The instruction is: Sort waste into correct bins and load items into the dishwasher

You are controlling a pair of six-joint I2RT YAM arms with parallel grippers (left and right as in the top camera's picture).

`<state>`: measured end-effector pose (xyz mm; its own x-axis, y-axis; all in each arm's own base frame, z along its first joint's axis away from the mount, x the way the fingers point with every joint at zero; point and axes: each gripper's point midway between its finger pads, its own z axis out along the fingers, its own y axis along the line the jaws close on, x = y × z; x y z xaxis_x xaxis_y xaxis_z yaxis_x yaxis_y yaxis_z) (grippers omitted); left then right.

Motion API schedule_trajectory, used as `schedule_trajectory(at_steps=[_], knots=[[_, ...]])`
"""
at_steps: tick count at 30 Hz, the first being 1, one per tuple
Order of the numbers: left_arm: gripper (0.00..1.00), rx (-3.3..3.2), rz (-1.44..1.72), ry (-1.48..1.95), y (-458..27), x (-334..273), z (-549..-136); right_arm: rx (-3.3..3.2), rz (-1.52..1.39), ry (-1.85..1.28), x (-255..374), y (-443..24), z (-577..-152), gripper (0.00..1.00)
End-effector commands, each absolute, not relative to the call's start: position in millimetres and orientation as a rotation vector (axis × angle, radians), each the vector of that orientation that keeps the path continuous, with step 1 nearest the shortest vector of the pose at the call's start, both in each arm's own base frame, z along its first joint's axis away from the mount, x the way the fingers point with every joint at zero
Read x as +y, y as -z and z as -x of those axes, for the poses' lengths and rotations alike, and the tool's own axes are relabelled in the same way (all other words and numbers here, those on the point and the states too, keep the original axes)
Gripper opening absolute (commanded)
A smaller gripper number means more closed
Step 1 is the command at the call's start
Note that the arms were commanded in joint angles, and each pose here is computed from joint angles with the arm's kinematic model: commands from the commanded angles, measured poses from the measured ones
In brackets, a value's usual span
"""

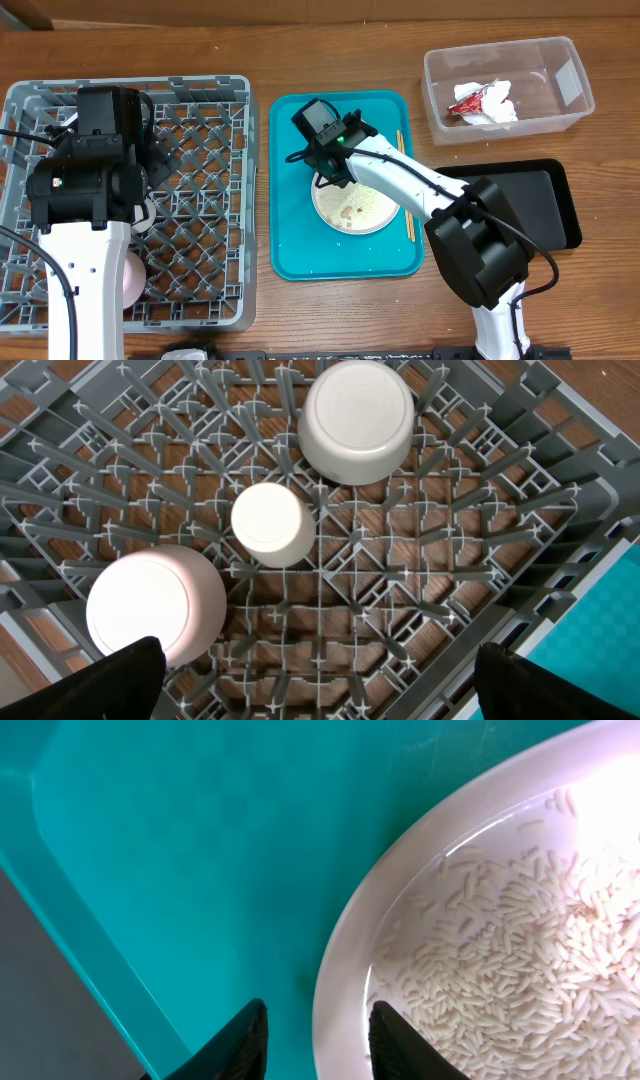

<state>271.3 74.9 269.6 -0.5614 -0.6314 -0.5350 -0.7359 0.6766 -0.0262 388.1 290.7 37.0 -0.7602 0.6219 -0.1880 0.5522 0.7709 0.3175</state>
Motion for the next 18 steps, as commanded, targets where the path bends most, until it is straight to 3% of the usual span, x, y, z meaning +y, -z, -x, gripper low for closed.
schedule_trajectory(at_steps=[1, 10, 18], knots=[[1.0, 2.374, 1.072, -0.262, -267, 74, -272, 2.714, -0.915, -0.324, 292, -21, -384, 0.34], [1.0, 2.374, 1.072, -0.262, -267, 74, -272, 2.752, -0.914, -0.335, 297, -14, -378, 0.26], [1.0, 2.374, 1.072, -0.262, -267, 74, -272, 2.768, -0.913, -0.304, 294, -12, -373, 0.1]])
